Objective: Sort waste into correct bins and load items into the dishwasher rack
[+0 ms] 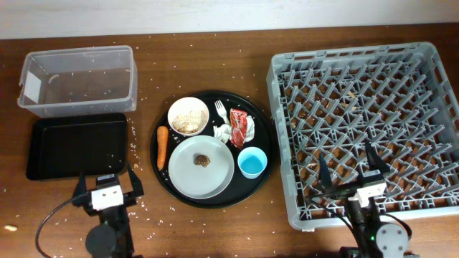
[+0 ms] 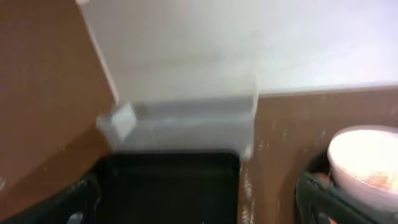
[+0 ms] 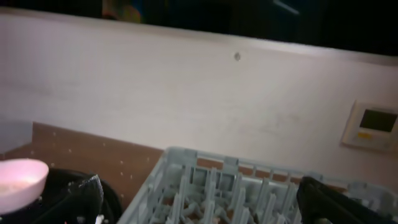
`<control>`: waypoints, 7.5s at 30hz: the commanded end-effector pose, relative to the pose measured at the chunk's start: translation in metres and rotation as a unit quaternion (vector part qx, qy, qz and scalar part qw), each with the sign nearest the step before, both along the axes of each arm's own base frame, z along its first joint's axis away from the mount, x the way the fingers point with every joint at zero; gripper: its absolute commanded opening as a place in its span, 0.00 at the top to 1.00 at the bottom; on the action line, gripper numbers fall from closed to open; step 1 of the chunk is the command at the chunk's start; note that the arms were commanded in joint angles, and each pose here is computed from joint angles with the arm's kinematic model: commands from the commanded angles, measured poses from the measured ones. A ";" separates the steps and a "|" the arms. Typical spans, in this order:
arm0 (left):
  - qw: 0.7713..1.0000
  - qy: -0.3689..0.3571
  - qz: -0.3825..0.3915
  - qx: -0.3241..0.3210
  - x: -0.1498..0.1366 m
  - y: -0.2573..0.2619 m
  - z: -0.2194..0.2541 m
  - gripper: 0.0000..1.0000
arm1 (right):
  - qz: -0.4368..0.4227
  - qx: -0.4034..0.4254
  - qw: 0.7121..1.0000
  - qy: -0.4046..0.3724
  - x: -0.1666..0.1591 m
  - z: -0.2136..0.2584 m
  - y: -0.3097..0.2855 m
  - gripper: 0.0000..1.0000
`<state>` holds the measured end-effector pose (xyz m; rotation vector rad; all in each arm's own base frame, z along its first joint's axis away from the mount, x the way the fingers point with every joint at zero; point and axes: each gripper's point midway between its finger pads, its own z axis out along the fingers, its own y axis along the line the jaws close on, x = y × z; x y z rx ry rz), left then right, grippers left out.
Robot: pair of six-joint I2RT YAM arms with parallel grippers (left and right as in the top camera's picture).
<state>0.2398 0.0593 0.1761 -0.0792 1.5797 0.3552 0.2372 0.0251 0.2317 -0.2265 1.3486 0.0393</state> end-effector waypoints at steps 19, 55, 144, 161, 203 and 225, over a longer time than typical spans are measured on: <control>0.908 0.324 -0.241 -0.111 0.186 -0.114 0.140 0.01 | 0.020 0.043 0.940 0.339 0.078 0.133 -0.001 0.02; 0.793 0.593 -0.120 -0.068 0.199 -0.172 0.012 0.99 | 0.060 0.071 0.873 0.478 0.111 0.049 0.009 0.14; 0.734 0.655 -0.173 0.050 0.185 -0.238 -0.116 0.42 | 0.060 0.074 0.866 0.491 0.106 0.043 0.010 0.15; 0.506 0.747 -0.423 0.083 0.046 -0.320 -0.059 0.40 | 0.058 0.074 0.861 0.500 0.103 0.040 0.010 0.15; 0.572 0.698 -0.402 -0.152 0.107 -0.313 -0.008 1.00 | 0.062 0.077 0.858 0.504 0.101 0.038 0.011 0.16; 0.488 0.386 -0.674 -0.398 0.178 -0.289 0.144 1.00 | 0.503 0.164 0.784 0.323 0.167 0.111 0.174 0.08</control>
